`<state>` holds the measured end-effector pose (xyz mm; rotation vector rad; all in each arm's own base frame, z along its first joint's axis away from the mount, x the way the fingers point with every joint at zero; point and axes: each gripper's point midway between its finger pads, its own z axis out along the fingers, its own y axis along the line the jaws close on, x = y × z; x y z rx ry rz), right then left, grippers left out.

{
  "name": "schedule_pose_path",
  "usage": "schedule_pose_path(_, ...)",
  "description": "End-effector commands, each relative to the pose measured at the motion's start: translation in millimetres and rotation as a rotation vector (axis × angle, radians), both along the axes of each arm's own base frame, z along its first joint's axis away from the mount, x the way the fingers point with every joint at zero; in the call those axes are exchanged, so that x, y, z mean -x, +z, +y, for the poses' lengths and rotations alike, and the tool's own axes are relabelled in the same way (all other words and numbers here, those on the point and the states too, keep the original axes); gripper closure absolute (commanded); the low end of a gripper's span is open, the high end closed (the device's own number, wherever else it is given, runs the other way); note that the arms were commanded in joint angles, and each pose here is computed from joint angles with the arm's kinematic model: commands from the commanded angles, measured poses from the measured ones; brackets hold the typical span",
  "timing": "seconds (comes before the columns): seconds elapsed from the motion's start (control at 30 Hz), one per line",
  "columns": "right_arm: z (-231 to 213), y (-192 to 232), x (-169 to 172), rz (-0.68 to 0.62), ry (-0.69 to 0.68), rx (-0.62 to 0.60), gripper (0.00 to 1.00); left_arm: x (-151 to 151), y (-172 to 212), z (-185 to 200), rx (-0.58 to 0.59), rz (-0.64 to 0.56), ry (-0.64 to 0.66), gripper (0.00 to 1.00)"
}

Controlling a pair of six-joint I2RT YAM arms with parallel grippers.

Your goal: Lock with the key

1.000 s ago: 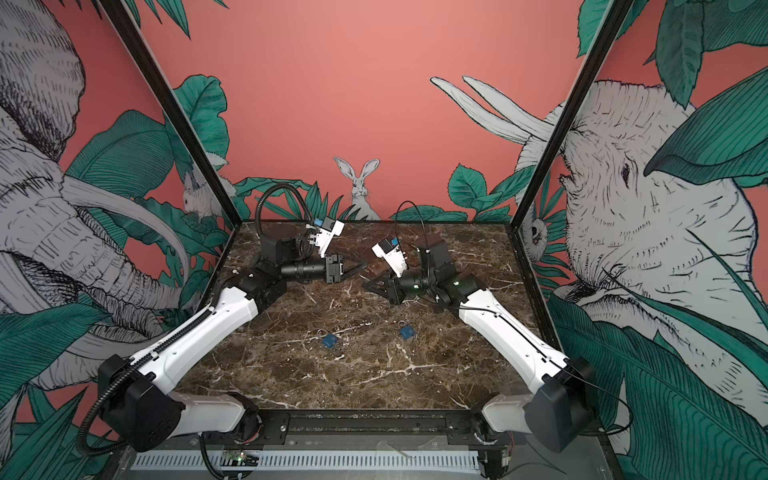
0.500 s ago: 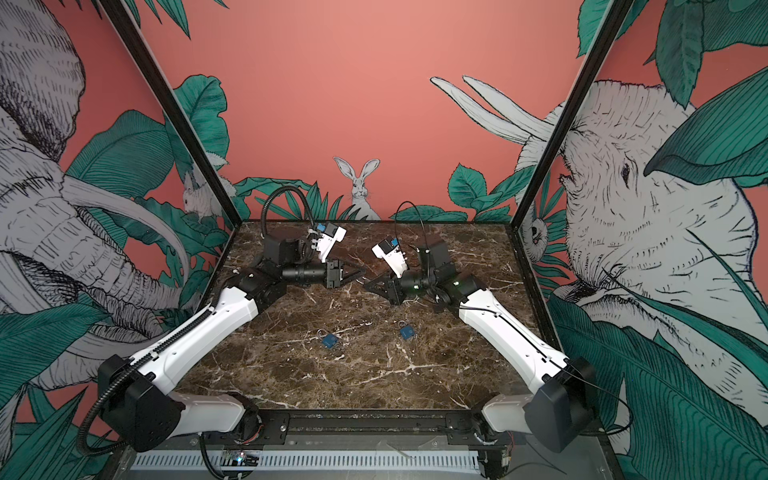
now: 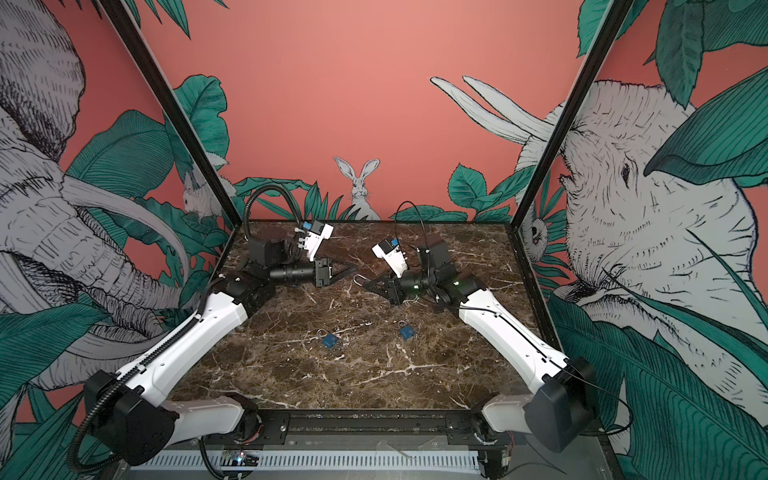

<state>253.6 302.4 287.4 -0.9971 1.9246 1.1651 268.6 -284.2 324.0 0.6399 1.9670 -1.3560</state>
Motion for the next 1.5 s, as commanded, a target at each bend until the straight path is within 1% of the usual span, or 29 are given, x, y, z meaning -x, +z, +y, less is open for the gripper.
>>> schedule_pose_path(0.0,4.8,25.7,-1.0,-0.065,0.025,-0.063,1.00,8.6,1.9,1.1,0.018,-0.005,-0.030,0.69)
schedule_pose_path(0.2,5.9,29.4,0.1,-0.062,0.033,-0.074,1.00,13.8,-2.9,-1.1,0.022,0.009,-0.068,0.70)
schedule_pose_path(0.37,7.8,28.0,-0.9,-0.050,0.037,-0.082,1.00,15.0,-9.2,0.2,0.006,0.020,-0.069,0.70)
schedule_pose_path(0.63,9.7,29.4,-1.4,-0.043,0.043,-0.091,1.00,12.2,-12.0,-2.5,0.014,0.031,-0.074,0.73)
schedule_pose_path(0.73,9.8,29.0,-1.2,-0.043,0.045,-0.091,1.00,12.1,-12.0,-3.5,0.020,0.033,-0.079,0.75)
schedule_pose_path(0.93,9.8,30.4,-1.7,-0.048,0.043,-0.093,1.00,12.9,-13.8,-4.1,0.020,0.042,-0.087,0.75)
schedule_pose_path(1.17,10.3,33.3,0.1,-0.047,0.052,-0.103,1.00,12.3,-15.9,-4.2,0.017,0.045,-0.086,0.84)
schedule_pose_path(1.33,11.7,40.1,7.2,-0.036,0.082,-0.138,1.00,11.1,-19.3,-4.6,0.010,0.049,-0.085,1.00)
schedule_pose_path(1.47,12.3,53.4,17.8,-0.017,0.128,-0.202,1.00,10.4,-25.1,-5.1,0.002,0.062,-0.085,1.00)
